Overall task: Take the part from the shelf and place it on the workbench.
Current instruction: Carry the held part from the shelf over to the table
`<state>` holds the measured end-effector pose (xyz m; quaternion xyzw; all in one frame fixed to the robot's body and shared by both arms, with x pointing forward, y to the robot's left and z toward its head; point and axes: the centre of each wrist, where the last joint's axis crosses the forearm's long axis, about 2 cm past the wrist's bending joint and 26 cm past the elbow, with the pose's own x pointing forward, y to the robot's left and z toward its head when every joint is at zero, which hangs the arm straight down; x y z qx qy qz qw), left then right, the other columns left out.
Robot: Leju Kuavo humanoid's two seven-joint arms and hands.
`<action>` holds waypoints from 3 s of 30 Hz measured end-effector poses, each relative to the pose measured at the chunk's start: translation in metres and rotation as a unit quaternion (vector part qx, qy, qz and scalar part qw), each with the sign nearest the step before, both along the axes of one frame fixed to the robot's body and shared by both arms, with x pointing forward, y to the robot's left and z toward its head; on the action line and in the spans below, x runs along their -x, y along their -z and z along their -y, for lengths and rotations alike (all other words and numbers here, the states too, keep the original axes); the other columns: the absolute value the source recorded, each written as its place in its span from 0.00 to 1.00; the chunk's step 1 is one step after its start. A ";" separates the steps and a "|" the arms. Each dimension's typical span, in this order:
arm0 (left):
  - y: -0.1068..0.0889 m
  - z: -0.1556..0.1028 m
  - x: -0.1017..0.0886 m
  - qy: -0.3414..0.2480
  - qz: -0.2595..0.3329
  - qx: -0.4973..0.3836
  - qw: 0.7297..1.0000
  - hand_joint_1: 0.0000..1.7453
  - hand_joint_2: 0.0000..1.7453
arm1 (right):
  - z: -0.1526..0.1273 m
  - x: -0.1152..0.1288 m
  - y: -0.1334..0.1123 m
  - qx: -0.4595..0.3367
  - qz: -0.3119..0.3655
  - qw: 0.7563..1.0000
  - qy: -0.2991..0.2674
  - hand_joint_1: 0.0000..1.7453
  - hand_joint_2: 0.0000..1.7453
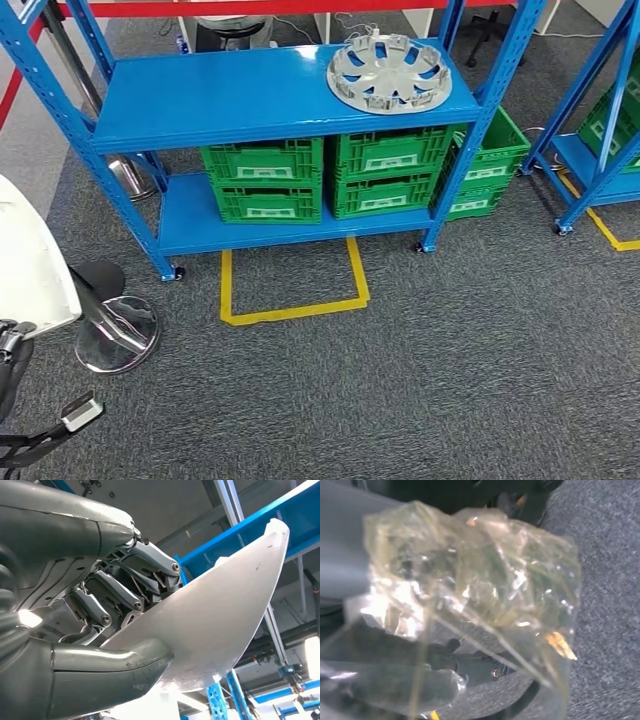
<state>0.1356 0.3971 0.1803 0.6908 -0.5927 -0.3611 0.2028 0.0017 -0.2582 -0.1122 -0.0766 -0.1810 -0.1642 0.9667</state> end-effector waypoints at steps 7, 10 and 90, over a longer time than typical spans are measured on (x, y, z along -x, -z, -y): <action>0.002 0.000 0.000 -0.002 -0.003 0.003 1.000 1.00 1.00 | -0.001 -0.002 0.000 0.000 0.002 1.000 0.000 0.00 0.00; 0.003 -0.001 0.000 -0.004 -0.004 0.004 1.000 1.00 1.00 | -0.002 -0.003 0.000 -0.001 0.003 1.000 0.000 0.00 0.00; 0.032 0.000 -0.014 -0.005 -0.041 0.145 0.989 1.00 1.00 | -0.021 0.005 -0.002 0.021 -0.011 1.000 0.014 0.00 0.00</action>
